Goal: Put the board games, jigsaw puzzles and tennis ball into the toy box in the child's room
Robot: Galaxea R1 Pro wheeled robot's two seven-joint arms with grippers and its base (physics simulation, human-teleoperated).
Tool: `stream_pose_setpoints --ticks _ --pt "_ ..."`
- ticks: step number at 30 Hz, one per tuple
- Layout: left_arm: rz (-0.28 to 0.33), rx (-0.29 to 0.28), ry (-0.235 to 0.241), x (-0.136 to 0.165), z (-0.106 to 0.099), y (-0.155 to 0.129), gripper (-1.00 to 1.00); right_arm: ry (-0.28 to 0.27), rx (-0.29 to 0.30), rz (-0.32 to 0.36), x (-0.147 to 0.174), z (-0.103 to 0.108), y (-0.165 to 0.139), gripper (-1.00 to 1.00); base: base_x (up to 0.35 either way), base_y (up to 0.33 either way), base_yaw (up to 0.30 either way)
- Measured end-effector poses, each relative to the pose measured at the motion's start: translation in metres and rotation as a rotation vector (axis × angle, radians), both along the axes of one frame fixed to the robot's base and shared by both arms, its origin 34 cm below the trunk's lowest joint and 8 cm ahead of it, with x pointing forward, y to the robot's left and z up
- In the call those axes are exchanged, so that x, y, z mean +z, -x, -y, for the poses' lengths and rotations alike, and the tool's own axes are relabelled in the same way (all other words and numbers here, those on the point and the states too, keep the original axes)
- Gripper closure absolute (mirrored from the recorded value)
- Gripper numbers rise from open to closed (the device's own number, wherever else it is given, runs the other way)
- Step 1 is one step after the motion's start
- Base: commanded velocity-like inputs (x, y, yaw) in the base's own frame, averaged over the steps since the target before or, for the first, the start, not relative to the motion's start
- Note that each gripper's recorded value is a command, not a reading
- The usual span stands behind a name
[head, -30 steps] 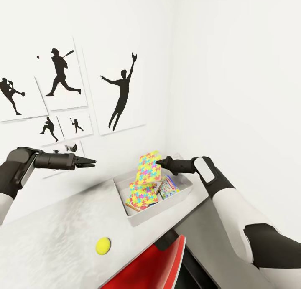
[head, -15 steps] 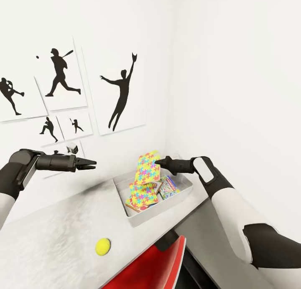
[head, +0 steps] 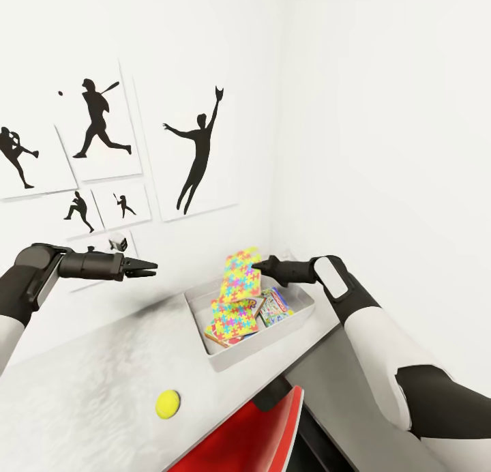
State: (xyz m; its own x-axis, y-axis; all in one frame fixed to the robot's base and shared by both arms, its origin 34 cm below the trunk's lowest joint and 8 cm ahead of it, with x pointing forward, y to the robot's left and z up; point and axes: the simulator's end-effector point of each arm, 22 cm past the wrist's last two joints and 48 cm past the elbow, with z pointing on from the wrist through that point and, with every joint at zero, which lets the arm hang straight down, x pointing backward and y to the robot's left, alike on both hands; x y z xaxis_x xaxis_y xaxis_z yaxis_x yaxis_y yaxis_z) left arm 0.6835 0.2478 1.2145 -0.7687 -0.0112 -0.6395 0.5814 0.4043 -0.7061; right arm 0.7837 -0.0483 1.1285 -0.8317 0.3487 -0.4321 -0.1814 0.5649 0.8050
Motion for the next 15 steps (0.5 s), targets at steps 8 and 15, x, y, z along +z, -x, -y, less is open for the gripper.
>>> stream_pose_setpoints --ticks 8,15 --pt "0.000 0.000 0.000 0.0001 -0.0001 -0.0001 -1.00 0.017 -0.010 -0.007 -0.0037 0.0029 -0.0009 1.00 0.000 0.000 0.000" --pt "0.000 0.000 0.000 0.0001 -0.0001 -0.0001 -1.00 0.019 -0.011 -0.008 -0.0039 0.0041 -0.0012 1.00 0.000 0.000 0.000"
